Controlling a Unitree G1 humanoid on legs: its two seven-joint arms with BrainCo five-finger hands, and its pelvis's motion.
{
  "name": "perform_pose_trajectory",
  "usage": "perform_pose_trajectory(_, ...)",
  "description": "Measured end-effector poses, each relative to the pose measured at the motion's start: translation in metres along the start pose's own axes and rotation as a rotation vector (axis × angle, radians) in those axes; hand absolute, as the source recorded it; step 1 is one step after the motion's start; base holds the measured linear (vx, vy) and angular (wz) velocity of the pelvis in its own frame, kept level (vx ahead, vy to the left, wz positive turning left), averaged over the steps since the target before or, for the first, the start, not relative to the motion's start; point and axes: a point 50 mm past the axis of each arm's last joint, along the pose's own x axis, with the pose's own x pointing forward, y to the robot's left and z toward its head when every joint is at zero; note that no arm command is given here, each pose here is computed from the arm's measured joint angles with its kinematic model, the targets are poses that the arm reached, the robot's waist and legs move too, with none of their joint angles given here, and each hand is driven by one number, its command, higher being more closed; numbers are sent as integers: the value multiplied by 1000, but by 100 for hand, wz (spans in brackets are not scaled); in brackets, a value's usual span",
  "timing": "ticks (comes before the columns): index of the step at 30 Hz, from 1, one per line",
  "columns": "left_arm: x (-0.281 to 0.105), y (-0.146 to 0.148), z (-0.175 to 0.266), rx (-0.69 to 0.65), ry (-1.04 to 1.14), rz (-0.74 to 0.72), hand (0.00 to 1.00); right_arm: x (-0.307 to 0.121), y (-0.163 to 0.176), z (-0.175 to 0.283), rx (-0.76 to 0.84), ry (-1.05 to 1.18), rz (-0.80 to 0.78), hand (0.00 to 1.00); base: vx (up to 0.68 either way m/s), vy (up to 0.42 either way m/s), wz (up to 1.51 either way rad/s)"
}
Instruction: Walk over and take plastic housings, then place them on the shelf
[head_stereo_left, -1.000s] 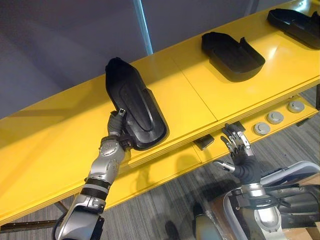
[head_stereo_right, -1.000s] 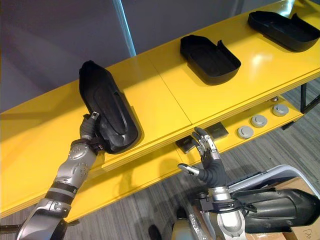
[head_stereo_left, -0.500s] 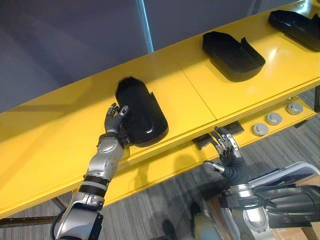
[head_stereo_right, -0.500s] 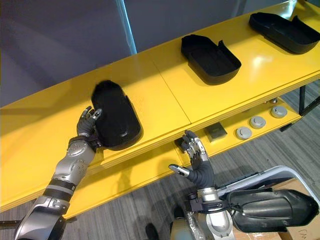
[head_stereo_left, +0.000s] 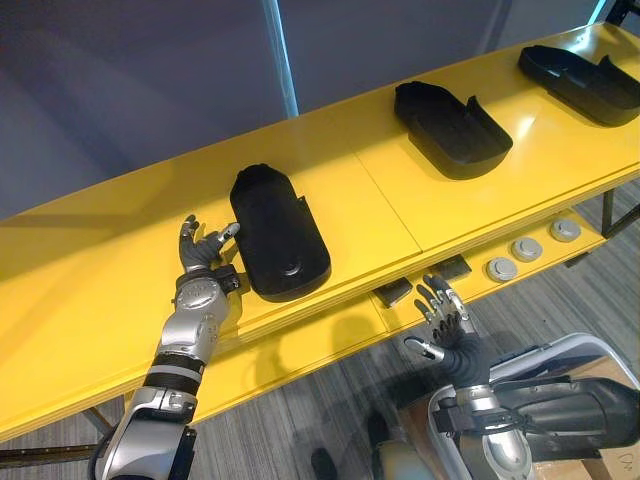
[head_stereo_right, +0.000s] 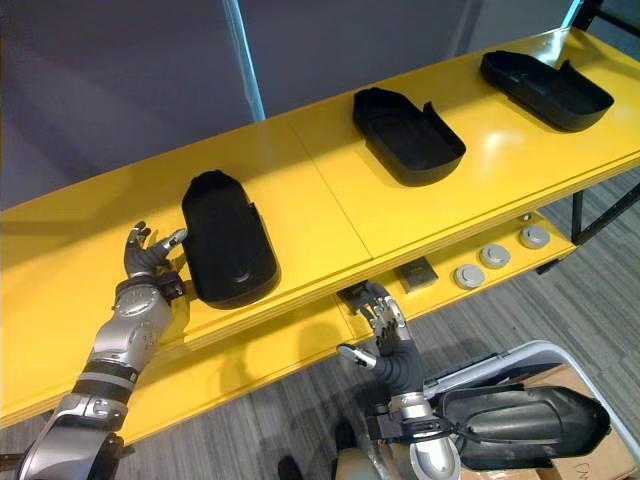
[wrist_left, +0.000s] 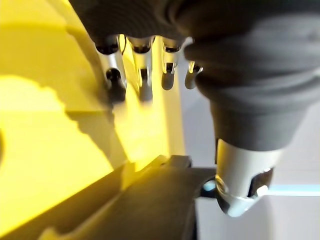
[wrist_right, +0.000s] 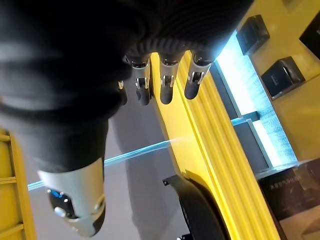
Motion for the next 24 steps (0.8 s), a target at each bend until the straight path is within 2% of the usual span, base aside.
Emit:
perform_pose_trajectory(5,-3,7,54,-91,-234,-21,0,-7,-2,-4,-6,29,-8,0,45,6,-2)
perform_pose_trajectory(7,-9,20,73,-99,-332,-20,0,-9,-2,-5,-38,42,-6,0,38,7,7)
perform_pose_trajectory(9,-11,27,77,-96,-358,-25,0,-10,-3,-6,-60,49,-8,0,12,-1,13)
perform_pose_trajectory(13,-17,40,65,-70,-343,-37,0,-10,-12,-13,-92,79,-29,0,-29,-9,20)
perform_pose_trajectory(16,-34,62,46,-77,-322,-39,0,-12,-20,-15,-124,98,-41,0,-41,-14,17)
perform_pose_trajectory(20,-80,80,14,-195,-300,-16,0,-11,-35,-9,-188,84,-85,0,20,-8,25)
perform_pose_trajectory(24,-133,93,-8,-240,-259,-8,0,-11,-43,-5,-219,66,-118,0,1,-15,24)
